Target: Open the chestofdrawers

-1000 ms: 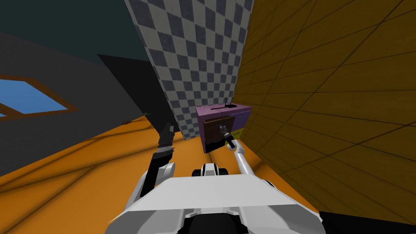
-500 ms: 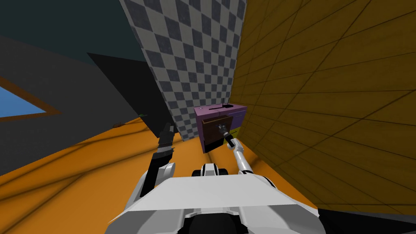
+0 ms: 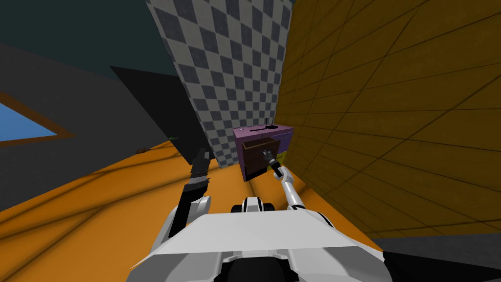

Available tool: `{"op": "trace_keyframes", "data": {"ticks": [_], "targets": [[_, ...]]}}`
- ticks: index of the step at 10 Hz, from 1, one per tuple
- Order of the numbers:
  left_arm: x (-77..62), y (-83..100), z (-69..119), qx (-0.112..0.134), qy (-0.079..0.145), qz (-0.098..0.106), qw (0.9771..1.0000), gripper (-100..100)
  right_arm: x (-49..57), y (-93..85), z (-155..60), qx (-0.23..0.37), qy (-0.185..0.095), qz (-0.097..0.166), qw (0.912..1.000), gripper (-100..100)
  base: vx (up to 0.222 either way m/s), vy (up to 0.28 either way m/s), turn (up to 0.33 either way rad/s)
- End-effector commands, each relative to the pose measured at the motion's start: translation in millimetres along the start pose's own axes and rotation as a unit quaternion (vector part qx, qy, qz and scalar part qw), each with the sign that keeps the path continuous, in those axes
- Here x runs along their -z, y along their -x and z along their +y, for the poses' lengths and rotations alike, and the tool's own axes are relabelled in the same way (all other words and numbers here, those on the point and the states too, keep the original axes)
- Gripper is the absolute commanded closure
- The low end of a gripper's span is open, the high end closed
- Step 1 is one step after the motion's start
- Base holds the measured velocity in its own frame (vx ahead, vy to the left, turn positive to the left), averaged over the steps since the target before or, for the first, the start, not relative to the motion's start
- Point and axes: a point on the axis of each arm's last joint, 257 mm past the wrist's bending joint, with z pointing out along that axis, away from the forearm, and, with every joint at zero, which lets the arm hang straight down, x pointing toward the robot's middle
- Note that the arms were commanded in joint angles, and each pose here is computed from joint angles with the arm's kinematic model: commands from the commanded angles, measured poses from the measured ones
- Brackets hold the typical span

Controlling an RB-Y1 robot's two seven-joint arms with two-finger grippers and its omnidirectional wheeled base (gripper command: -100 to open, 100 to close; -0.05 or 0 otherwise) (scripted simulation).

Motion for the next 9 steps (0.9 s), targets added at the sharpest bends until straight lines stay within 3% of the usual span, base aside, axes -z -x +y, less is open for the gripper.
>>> {"op": "trace_keyframes", "data": {"ticks": [1, 2, 6, 7, 9], "targets": [[0.0, 0.0, 0.0, 0.0, 0.0, 0.0, 1.0, 0, 0.3, -0.8, 1, -0.001, 0.002, -0.001, 1.0, 100, -0.09, -0.028, -0.011], [0.0, 0.0, 0.0, 0.0, 0.0, 0.0, 1.0, 0, -9.3, -1.8, -7, -0.001, 0.004, 0.001, 1.0, -100, -0.053, -0.019, 0.012], [0.1, 0.0, 0.0, 0.0, 0.0, 0.0, 1.0, 0, -29.9, -1.2, -26, -0.001, 0.003, 0.003, 1.0, -100, -0.05, -0.006, 0.016], [0.1, 0.0, 0.0, 0.0, 0.0, 0.0, 1.0, 0, -39.9, -0.6, -36, -0.001, 0.001, 0.005, 1.0, -100, -0.062, -0.005, 0.02], [0.0, 0.0, 0.0, 0.0, 0.0, 0.0, 1.0, 0, -44.8, -0.3, -41, -0.001, 0.001, 0.005, 1.0, -100, -0.058, -0.01, 0.013]]}}
